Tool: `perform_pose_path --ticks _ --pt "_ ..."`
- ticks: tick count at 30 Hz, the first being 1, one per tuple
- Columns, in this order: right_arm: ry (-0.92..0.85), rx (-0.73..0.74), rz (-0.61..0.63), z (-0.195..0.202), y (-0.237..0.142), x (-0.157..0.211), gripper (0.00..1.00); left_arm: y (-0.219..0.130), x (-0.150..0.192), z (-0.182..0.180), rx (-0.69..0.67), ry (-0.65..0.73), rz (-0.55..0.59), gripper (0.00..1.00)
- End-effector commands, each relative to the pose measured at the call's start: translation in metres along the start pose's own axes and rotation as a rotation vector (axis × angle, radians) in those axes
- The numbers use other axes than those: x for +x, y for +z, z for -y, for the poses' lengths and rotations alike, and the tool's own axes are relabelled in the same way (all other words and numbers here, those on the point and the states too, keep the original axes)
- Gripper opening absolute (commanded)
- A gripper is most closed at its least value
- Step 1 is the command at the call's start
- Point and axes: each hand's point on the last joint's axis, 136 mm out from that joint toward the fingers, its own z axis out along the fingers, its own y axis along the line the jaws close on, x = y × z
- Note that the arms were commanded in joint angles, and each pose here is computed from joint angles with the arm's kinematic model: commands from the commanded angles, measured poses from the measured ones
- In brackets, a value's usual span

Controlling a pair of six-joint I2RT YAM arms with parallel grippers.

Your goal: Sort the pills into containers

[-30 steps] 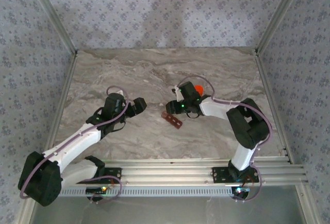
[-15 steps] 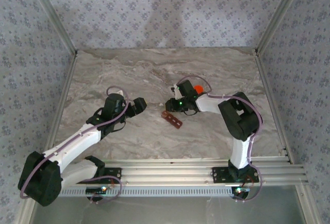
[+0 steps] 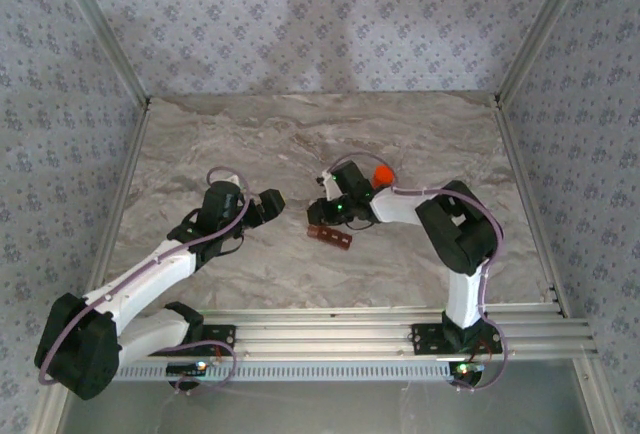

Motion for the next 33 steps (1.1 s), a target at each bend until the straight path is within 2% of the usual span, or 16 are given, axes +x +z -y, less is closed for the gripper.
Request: perform_pose_path --ticks 1,7,11,14,17,22,27,33 --pt "-0.006 -0.076 -0.05 -0.022 0.011 0.012 0.24 -0.001 -0.003 0.012 0.044 0.004 0.017 0.99" --pt "-0.036 -0.125 -0.086 -0.047 0.015 0.022 0.24 -0.001 -0.001 0.014 0.047 0.01 0.016 0.99" --pt "-0.048 -0.136 -0.065 -0.057 0.007 0.013 0.26 -0.002 0.0 0.016 0.052 0.017 0.01 0.99" --pt "-0.058 -0.13 -0.028 -0.06 -0.005 0.0 0.31 -0.003 0.0 0.017 0.049 0.029 0.008 0.99" --pt "-0.059 -0.109 0.02 -0.058 -0.024 -0.014 0.41 -0.004 0.0 0.019 0.035 0.071 -0.001 0.99" --pt "-0.065 -0.012 0.081 -0.039 -0.06 -0.019 0.52 -0.003 0.011 0.024 -0.032 0.222 -0.066 0.99" --pt "-0.066 0.17 0.112 -0.001 -0.095 -0.002 0.61 0.002 0.029 0.028 -0.107 0.397 -0.146 0.99" --pt "-0.074 0.31 0.07 0.036 -0.103 0.028 0.66 0.01 0.044 0.024 -0.259 0.621 -0.201 0.99"
